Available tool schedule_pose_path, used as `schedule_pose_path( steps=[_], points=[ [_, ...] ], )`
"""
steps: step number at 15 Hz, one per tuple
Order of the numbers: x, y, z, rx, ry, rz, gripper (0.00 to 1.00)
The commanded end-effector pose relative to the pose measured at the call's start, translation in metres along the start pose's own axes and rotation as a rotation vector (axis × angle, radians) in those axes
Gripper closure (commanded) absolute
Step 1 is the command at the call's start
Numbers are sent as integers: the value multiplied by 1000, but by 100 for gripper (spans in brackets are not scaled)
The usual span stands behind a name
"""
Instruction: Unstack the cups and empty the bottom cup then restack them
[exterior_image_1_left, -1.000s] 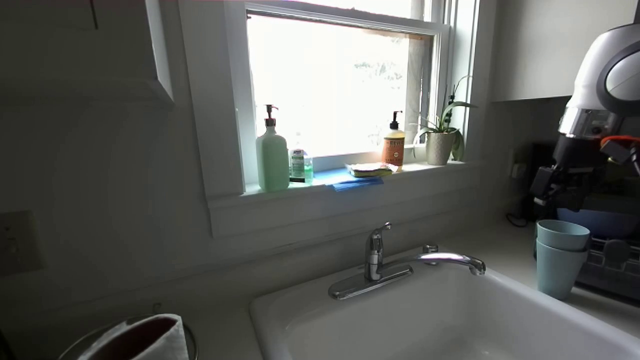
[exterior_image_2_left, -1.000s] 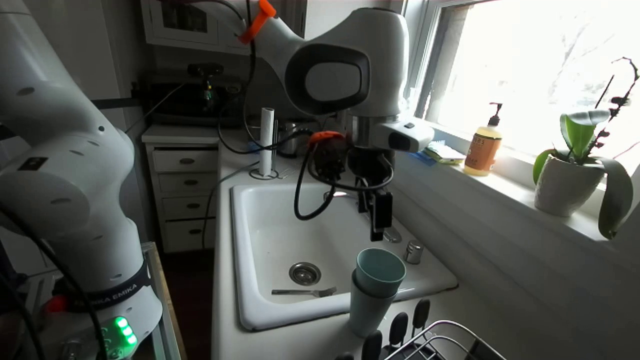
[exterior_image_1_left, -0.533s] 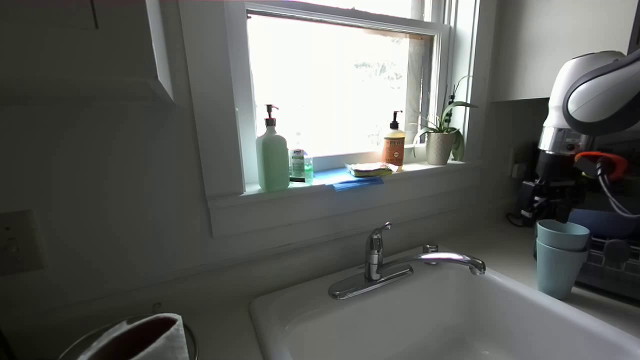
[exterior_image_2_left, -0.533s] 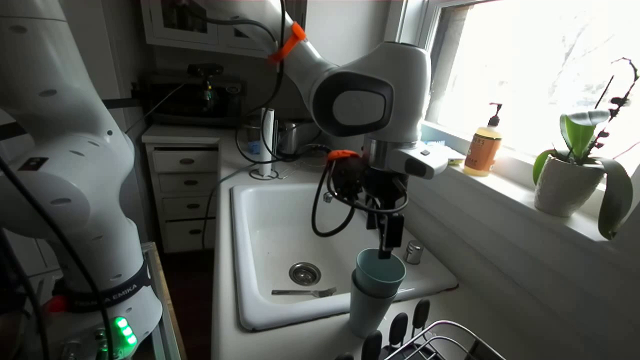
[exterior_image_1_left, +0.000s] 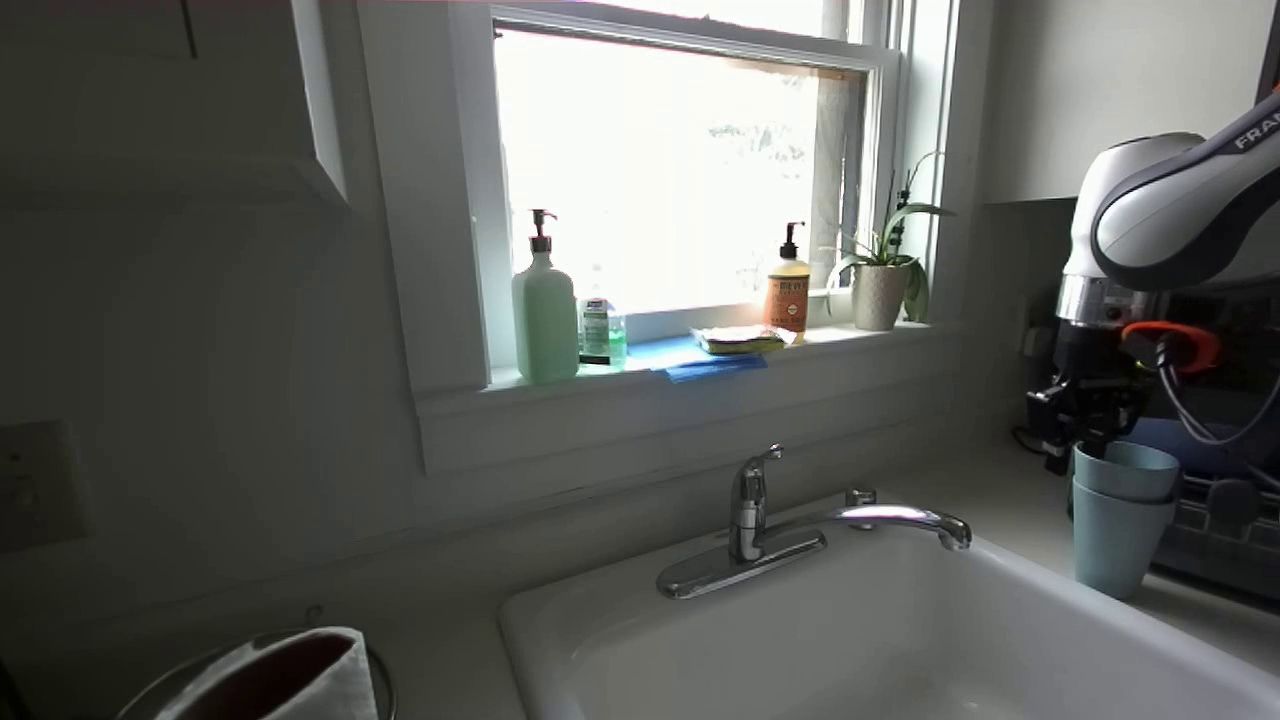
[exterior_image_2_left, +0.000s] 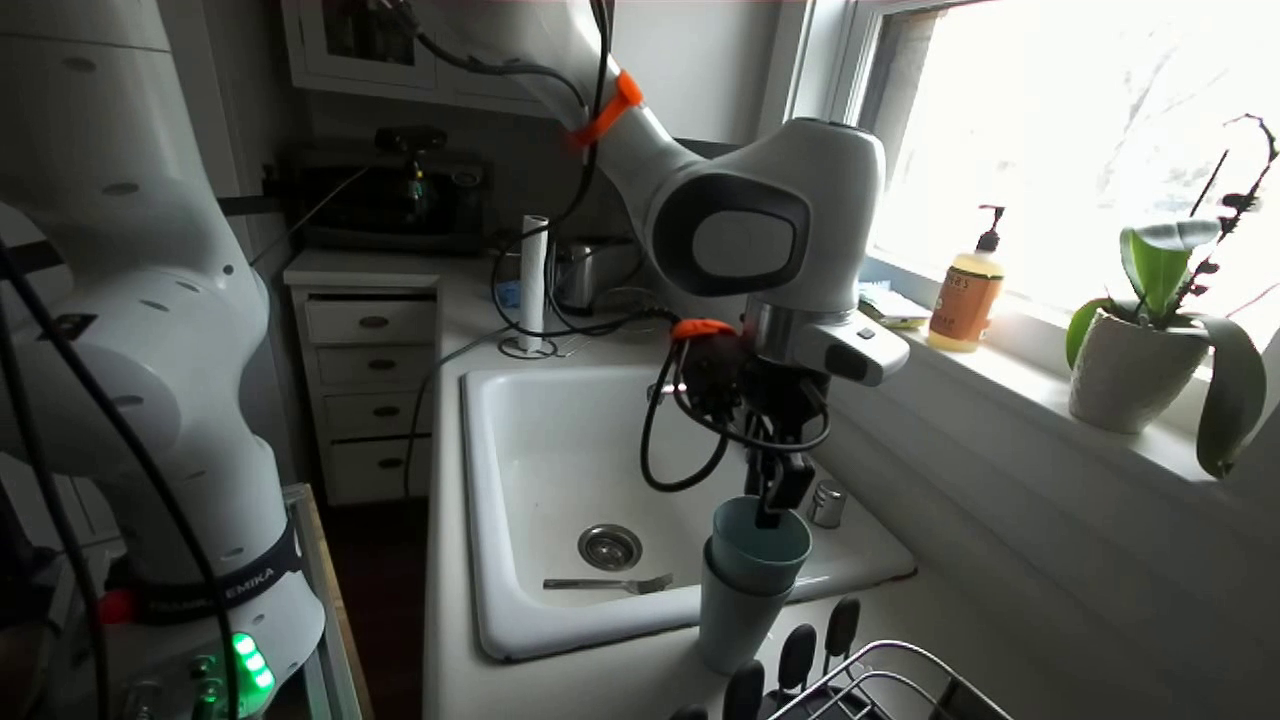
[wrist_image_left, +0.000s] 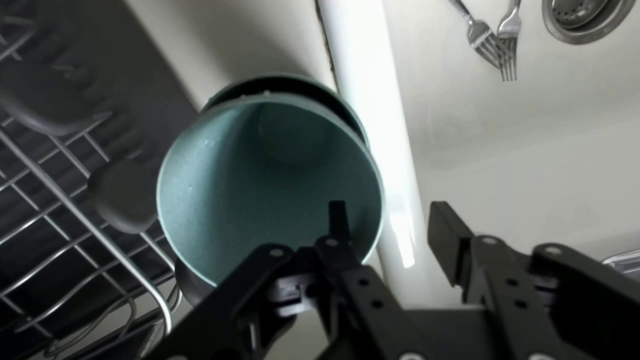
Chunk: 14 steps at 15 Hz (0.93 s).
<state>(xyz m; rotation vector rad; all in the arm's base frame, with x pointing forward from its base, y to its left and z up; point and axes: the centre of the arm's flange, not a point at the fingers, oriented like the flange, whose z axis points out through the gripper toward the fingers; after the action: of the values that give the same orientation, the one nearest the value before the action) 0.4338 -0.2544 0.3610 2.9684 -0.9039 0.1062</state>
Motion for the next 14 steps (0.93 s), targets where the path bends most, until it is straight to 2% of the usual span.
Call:
schedule_pose_path(
  steps=[1, 4, 11, 14],
  points=[
    [9, 2, -2, 15, -2, 42, 84],
    [9, 6, -8, 13, -2, 46, 100],
    [1, 6, -39, -16, -36, 32, 99],
    [0, 7, -50, -56, -63, 46, 99]
  ],
)
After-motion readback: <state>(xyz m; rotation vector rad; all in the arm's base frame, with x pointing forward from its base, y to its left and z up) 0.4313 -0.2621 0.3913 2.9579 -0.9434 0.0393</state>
